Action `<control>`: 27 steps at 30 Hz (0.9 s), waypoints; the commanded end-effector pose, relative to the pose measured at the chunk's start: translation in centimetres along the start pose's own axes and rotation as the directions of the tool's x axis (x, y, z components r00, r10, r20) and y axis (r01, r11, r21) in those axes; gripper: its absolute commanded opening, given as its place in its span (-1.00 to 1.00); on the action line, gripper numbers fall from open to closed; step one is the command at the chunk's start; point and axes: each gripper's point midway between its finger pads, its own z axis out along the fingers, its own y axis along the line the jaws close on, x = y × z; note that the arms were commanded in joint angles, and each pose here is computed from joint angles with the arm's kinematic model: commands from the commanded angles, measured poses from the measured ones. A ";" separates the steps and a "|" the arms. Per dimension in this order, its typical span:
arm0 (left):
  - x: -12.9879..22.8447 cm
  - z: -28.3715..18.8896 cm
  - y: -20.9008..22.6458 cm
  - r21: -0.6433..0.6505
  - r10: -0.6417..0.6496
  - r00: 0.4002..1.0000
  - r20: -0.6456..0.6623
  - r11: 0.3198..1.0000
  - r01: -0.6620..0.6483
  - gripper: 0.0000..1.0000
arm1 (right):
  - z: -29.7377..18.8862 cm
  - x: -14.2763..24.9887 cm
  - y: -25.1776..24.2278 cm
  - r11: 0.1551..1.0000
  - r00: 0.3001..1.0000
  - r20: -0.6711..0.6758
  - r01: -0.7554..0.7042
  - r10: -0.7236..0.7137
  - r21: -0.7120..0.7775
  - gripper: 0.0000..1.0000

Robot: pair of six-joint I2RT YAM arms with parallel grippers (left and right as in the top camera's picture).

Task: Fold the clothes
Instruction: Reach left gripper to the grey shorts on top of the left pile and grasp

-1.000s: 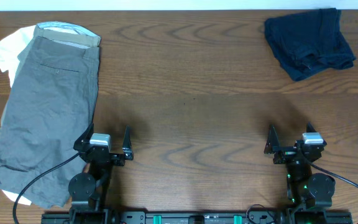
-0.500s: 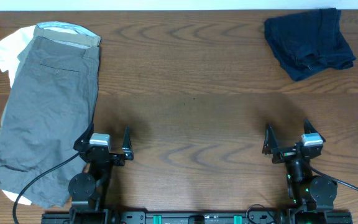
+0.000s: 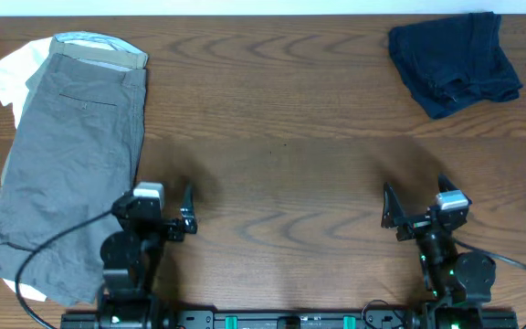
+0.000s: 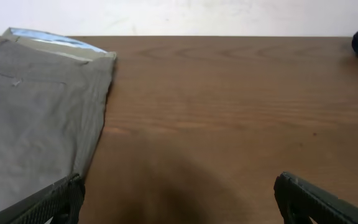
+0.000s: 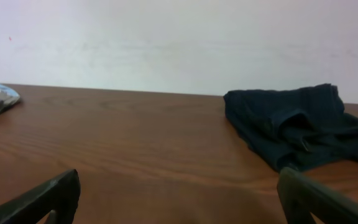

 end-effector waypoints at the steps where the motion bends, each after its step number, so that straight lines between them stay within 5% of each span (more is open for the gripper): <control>1: -3.6 -0.1 -0.2 0.009 -0.007 1.000 -0.002 1.000 0.007 0.96 | 0.1 -2.9 0.4 1.000 1.000 0.021 -0.001 0.002 -0.026 0.98; 13: -9.0 1.1 -0.3 -0.009 -0.038 0.947 -0.320 0.999 0.037 0.96 | 4.6 -6.2 1.6 0.989 0.975 -0.220 -0.065 0.034 -0.133 0.99; 22: -11.7 3.2 -0.1 0.043 0.079 0.861 -0.502 0.997 -0.066 0.96 | 9.0 -5.2 1.9 0.968 0.848 -0.525 -0.190 0.079 -0.162 0.98; 27: -12.0 7.5 1.4 0.011 0.040 0.838 -0.545 0.999 -0.041 0.96 | 11.4 -4.8 3.7 0.919 0.807 -0.584 -0.288 0.083 -0.268 0.99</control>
